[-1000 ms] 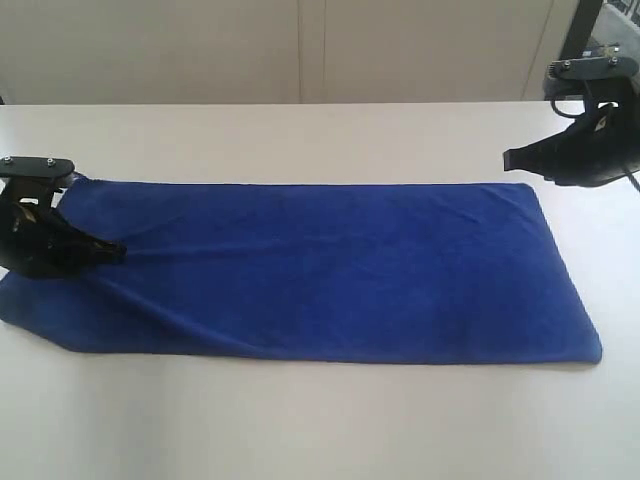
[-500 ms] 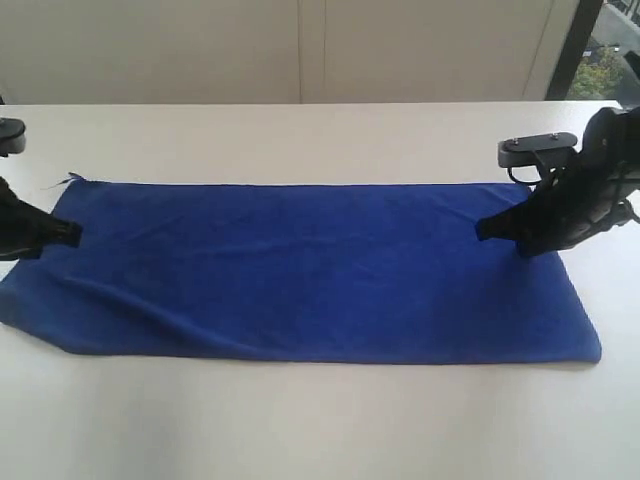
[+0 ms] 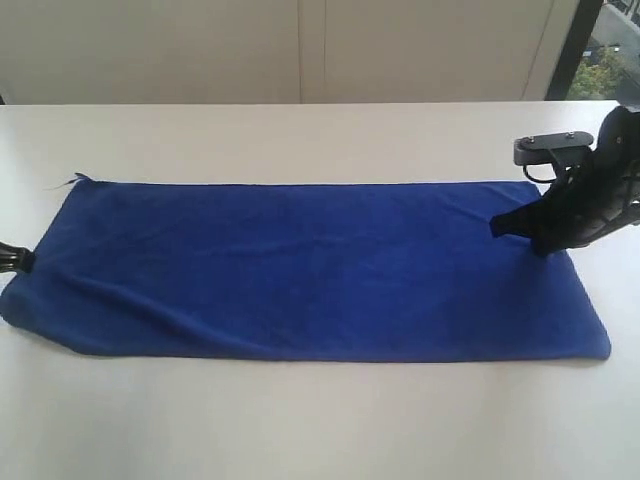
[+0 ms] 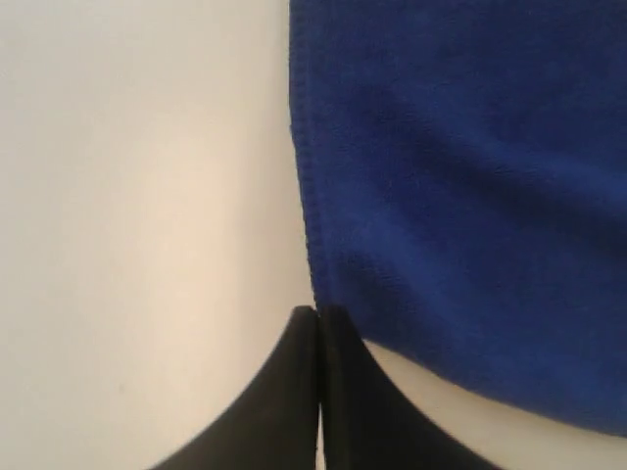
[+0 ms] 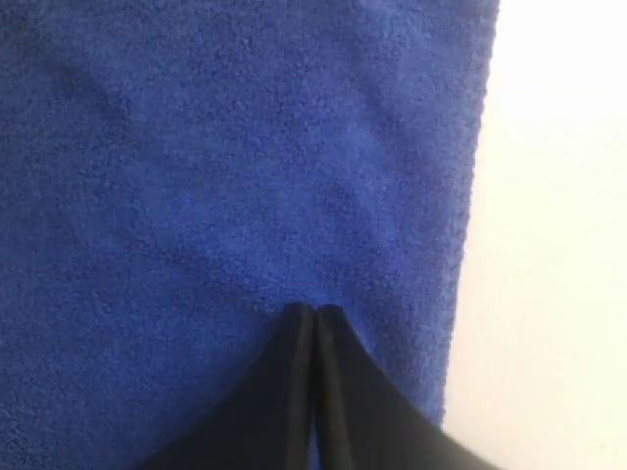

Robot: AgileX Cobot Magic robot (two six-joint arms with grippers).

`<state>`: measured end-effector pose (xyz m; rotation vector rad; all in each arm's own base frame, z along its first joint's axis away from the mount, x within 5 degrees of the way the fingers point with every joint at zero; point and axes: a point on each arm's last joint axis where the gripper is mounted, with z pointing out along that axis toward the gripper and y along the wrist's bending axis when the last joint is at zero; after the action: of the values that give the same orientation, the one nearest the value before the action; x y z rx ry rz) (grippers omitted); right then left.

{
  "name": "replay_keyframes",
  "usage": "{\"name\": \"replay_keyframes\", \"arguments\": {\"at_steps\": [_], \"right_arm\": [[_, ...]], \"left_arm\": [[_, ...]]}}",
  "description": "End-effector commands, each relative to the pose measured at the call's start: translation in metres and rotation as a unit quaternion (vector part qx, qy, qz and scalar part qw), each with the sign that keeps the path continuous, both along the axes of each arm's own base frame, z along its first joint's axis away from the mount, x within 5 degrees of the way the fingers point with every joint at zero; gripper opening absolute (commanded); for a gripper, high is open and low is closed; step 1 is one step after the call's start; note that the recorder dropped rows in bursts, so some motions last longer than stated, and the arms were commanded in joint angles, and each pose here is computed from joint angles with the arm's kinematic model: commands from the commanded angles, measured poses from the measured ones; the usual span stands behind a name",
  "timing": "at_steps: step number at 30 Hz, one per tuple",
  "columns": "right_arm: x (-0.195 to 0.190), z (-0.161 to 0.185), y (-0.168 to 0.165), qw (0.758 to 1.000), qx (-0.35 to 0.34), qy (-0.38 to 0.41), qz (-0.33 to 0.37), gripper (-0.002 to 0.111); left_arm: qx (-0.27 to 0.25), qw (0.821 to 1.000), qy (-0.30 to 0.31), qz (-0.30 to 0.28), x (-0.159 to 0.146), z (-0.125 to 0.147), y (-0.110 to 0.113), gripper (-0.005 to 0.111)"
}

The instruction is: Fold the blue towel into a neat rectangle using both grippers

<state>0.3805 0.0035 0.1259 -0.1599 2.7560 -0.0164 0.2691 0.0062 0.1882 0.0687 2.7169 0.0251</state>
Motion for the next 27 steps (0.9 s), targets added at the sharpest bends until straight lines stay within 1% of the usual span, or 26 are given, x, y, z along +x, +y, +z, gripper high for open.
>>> {"name": "replay_keyframes", "arguments": {"at_steps": [1,6,10,17,23,26,27], "right_arm": [[-0.001,-0.004,-0.006,1.0,-0.008,0.009,0.002,0.0],[-0.001,-0.004,-0.006,1.0,-0.008,0.009,0.002,0.0],[-0.001,-0.004,-0.006,1.0,-0.008,0.009,0.002,0.0],[-0.001,-0.004,-0.006,1.0,-0.005,0.009,-0.001,0.0],[0.0,-0.004,-0.006,1.0,-0.005,0.007,-0.001,0.0],[0.0,-0.004,-0.006,1.0,-0.005,0.003,-0.001,0.0],[0.001,-0.003,-0.006,1.0,-0.005,0.001,-0.001,0.0]], "left_arm": [[0.005,1.0,-0.003,-0.001,-0.001,-0.001,0.002,0.0],[0.015,1.0,0.011,-0.008,0.005,-0.016,0.005,0.0],[0.012,0.999,0.033,0.009,0.011,-0.037,0.012,0.0],[0.012,0.999,0.033,0.009,0.019,-0.059,0.015,0.0],[0.011,0.999,0.04,0.009,0.02,-0.063,0.014,0.0],[-0.004,0.999,0.041,0.025,0.02,-0.063,0.012,0.0],[-0.005,0.999,0.042,0.021,0.02,-0.063,0.01,0.0]]}}
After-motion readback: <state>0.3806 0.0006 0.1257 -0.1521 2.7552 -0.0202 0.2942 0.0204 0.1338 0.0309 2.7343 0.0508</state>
